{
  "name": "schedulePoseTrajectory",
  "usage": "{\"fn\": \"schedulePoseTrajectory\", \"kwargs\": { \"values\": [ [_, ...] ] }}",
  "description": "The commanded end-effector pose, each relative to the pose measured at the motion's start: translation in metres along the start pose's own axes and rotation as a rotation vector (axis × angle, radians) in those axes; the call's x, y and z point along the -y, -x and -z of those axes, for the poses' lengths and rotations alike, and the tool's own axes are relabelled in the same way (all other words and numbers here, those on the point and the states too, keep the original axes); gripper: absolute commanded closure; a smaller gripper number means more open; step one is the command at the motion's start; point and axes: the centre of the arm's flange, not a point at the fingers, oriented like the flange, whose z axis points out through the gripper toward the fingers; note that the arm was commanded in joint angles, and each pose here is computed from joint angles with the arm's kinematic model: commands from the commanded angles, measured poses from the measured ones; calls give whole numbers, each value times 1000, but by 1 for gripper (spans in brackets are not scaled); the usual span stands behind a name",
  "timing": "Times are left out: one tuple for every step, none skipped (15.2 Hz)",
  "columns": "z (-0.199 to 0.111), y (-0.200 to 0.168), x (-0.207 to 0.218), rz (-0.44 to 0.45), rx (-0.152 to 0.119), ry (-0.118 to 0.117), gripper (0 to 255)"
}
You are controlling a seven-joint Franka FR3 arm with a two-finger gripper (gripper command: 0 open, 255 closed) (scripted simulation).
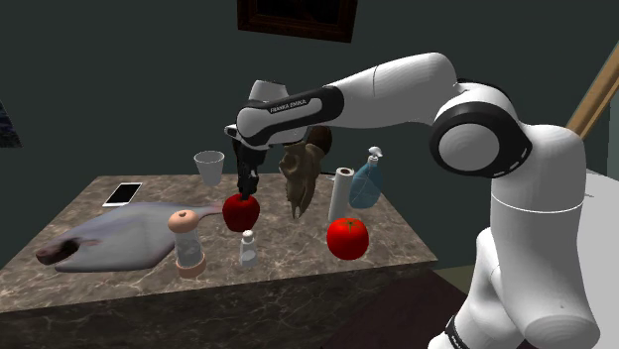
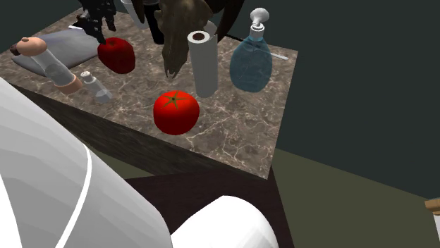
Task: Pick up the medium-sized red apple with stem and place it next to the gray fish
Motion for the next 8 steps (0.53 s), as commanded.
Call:
{"fn": "schedulePoseTrajectory", "kwargs": {
  "values": [
    [0, 0, 0, 0, 0, 0, 0],
    [0, 0, 0, 0, 0, 0, 0],
    [0, 0, 0, 0, 0, 0, 0],
    [0, 0, 0, 0, 0, 0, 0],
    [13, 0, 0, 0, 0, 0, 0],
    [26, 0, 0, 0, 0, 0, 0],
    [40, 0, 0, 0, 0, 0, 0],
    [50, 0, 0, 0, 0, 0, 0]
  ]
}}
